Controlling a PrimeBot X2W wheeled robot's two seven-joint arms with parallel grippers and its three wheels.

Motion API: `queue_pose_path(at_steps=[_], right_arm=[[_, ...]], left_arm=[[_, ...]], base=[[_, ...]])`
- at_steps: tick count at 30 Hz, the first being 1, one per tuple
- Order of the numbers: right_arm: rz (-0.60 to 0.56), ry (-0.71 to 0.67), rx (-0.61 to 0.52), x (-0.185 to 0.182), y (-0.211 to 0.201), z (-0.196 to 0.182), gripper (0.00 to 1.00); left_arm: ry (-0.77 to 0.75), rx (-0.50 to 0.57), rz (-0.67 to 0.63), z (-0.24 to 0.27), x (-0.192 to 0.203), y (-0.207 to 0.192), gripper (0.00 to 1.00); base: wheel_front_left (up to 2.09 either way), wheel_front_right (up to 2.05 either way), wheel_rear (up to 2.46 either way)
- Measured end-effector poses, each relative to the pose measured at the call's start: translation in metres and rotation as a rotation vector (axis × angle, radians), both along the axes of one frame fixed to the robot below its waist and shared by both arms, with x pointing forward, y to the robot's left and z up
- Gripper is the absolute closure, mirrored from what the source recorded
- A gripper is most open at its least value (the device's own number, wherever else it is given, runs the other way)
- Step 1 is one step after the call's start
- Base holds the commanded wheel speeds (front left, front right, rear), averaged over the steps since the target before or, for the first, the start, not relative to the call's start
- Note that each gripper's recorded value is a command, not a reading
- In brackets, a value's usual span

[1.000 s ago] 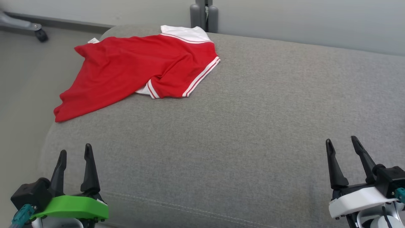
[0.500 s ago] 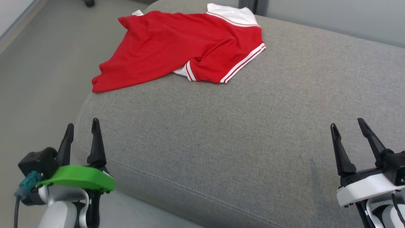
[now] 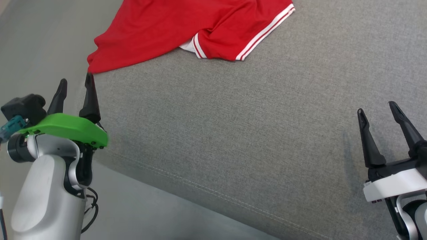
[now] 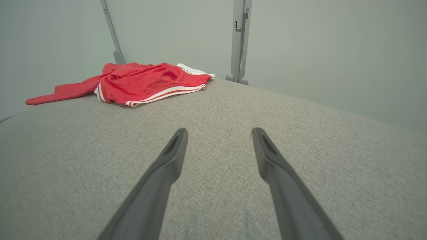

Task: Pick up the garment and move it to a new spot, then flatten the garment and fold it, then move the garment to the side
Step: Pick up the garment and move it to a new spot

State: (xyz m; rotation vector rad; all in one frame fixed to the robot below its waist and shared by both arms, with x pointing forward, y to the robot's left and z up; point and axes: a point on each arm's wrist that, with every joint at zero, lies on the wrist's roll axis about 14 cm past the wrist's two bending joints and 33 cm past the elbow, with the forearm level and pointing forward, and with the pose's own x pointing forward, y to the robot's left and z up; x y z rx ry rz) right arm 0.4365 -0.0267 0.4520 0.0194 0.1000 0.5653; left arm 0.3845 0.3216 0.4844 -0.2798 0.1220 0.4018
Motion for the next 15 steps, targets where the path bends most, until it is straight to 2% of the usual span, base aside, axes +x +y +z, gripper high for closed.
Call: queue_pose_path(at_steps=[6, 9, 15], right_arm=[[-0.042, 0.030, -0.024, 0.008, -0.017, -0.016, 0.00], [-0.069, 0.044, -0.037, 0.009, -0.027, -0.021, 0.00], [-0.100, 0.053, -0.048, 0.009, -0.038, -0.021, 0.00]], left_arm=[[0.046, -0.031, -0.105, -0.020, 0.038, -0.019, 0.00], [0.035, -0.101, -0.168, -0.026, 0.058, -0.040, 0.00], [0.057, -0.160, -0.254, -0.040, 0.075, -0.062, 0.00]], base=[[0.00, 0.00, 0.00], [0.00, 0.00, 0.00], [0.00, 0.00, 0.00]])
